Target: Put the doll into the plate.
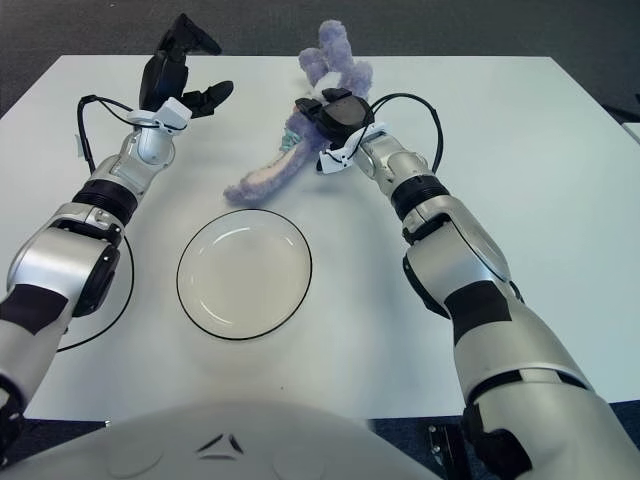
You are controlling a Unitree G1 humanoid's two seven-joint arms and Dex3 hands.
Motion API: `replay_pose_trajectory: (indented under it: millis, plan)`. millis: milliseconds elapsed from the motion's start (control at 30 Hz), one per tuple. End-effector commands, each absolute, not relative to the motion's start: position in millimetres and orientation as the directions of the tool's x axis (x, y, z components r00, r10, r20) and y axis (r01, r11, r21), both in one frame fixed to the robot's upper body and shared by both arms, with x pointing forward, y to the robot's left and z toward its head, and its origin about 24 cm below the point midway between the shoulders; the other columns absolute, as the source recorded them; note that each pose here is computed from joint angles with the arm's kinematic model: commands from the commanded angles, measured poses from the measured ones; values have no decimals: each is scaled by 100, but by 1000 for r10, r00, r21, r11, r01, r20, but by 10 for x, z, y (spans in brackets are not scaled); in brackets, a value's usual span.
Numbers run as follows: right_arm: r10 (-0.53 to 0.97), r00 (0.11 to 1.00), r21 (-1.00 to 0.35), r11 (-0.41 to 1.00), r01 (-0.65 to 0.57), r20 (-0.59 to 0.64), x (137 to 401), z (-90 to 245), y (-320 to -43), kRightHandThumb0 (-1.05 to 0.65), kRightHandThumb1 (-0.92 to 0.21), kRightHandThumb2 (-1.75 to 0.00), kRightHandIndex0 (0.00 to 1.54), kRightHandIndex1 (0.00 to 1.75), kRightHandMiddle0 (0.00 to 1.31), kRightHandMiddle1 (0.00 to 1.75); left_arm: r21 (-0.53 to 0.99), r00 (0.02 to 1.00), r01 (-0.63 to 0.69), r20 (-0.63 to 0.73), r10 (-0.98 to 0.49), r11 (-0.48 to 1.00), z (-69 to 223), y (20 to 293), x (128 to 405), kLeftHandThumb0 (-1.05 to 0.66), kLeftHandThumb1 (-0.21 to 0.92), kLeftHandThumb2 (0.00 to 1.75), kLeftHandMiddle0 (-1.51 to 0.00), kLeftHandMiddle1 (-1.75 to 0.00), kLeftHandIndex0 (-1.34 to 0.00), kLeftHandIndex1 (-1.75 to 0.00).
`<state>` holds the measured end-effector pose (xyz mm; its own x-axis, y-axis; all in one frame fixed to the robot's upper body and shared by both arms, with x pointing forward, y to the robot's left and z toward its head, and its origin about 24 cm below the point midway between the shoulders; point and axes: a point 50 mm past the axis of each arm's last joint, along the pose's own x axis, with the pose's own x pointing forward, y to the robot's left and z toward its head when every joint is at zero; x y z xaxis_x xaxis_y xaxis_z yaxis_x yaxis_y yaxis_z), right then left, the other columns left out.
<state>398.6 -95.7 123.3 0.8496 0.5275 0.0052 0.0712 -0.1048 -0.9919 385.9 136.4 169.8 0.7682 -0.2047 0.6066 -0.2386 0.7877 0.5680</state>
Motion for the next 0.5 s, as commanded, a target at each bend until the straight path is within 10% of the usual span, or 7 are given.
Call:
replay_pose_trajectory:
  millis: [0,400,467]
  plan:
    - [490,870,-988,-155,18,-61,3940,994,-1027,-59,-79,0,29,2,37,2,553,779,-241,600,-181,797,1678,1394,3855,-35,92,48,-16,-114,-22,-171]
    - [482,876,-986,-154,55,-26,3923,934,-1030,-55,-81,0,43,2,51,6,548,783,-239,597,-175,802,1674,1392,3854,-35,92,48,-15,-116,-22,-171]
    - [482,875,-986,-128,111,35,3882,863,-1065,-34,-85,-4,47,55,61,30,544,785,-239,596,-170,804,1662,1393,3852,-35,92,48,-15,-116,-22,-171]
